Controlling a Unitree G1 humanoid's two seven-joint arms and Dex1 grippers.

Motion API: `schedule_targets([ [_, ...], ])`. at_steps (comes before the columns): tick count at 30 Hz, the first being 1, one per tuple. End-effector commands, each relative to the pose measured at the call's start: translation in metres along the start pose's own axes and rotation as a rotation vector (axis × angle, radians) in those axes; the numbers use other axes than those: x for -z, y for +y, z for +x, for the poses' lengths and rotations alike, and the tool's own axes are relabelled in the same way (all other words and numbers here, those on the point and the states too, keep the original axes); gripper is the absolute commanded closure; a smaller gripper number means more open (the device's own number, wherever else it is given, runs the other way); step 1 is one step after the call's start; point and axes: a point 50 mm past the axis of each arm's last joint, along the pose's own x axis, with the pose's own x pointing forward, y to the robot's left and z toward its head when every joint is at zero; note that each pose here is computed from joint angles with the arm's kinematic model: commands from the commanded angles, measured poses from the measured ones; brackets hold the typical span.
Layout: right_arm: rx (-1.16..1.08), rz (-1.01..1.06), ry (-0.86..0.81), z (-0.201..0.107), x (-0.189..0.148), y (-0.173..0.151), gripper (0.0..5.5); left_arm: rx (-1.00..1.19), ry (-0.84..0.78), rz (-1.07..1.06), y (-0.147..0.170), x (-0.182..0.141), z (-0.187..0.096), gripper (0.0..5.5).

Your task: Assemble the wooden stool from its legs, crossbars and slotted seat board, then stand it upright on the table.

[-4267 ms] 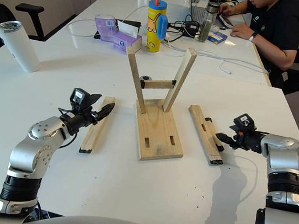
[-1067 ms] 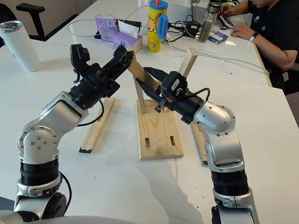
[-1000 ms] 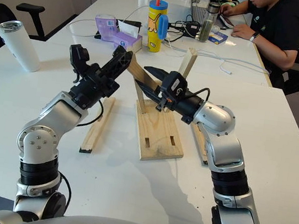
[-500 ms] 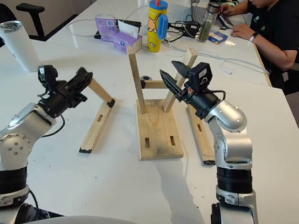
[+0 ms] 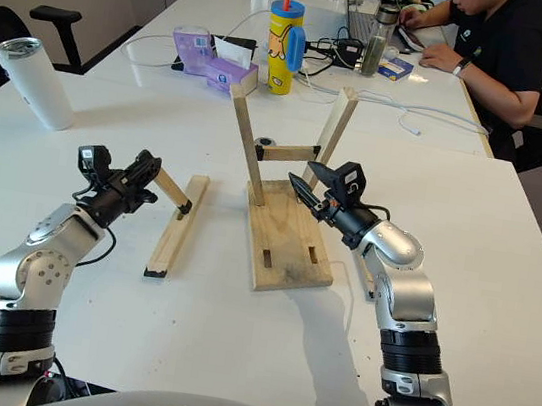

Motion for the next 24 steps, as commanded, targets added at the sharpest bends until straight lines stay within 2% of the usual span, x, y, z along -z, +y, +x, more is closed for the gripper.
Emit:
schedule_targets([
  [1,-0.001,-0.011,0.007,0.0,0.002,0.0,3.33,-0.017,-0.007,-0.01,0.001,-0.003,-0.004,5.08],
  [19,-0.007,-0.014,0.024,0.0,0.008,0.003,3.33,-0.071,0.06,0.0,0.007,0.004,-0.007,5.08],
  [24,-0.008,-0.012,0.03,-0.001,0.01,0.006,3.33,-0.154,0.141,0.018,0.013,0.013,-0.008,5.08],
])
